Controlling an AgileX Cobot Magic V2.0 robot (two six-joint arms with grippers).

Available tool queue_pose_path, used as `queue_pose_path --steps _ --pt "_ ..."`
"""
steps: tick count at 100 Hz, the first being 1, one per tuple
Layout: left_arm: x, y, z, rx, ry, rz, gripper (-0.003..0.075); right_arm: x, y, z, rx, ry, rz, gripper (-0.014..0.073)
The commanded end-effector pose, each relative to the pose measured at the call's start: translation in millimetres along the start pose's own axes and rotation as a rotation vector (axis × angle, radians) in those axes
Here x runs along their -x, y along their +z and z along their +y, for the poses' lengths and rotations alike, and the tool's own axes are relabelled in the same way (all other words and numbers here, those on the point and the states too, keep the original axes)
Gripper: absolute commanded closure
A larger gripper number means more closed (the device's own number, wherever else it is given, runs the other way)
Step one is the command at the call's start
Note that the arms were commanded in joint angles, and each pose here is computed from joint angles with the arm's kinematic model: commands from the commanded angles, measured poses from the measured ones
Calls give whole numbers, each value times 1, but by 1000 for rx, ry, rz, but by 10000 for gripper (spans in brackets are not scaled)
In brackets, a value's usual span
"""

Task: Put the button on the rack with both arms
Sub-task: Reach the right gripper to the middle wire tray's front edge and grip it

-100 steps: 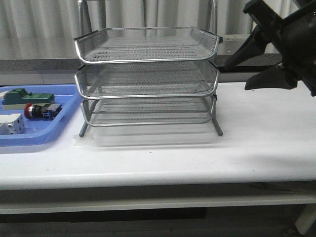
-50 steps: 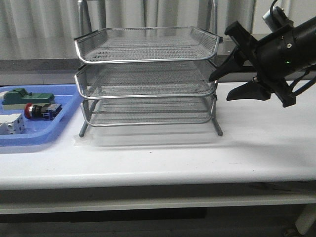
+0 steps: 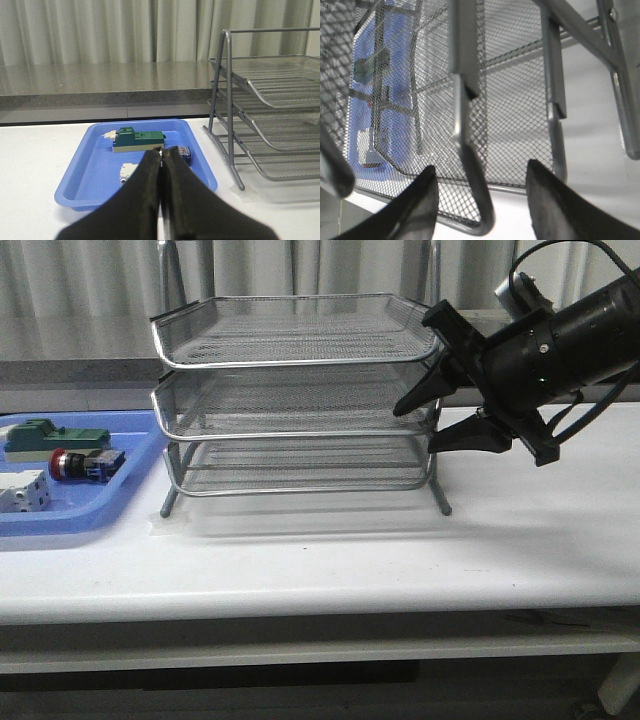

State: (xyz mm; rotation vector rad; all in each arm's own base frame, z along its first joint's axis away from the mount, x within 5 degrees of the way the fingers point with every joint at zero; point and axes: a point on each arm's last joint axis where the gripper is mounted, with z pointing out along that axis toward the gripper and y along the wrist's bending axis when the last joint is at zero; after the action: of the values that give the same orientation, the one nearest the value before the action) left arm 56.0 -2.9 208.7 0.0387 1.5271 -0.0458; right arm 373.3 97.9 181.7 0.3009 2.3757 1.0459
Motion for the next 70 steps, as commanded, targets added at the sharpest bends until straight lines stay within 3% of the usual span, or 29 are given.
queue_pose_path --steps 1,20,36,70 --pt "-7 -1 0 -7 -15 -64 741 11 -14 23 79 -21 -49 233" --pt "-7 -1 0 -7 -15 -64 741 11 -14 23 80 -21 -48 440" --pt "-7 -1 0 -7 -15 -64 741 11 -14 23 83 -22 -44 564" --pt "-7 -1 0 -7 -15 -64 741 0 -13 22 108 -36 25 579"
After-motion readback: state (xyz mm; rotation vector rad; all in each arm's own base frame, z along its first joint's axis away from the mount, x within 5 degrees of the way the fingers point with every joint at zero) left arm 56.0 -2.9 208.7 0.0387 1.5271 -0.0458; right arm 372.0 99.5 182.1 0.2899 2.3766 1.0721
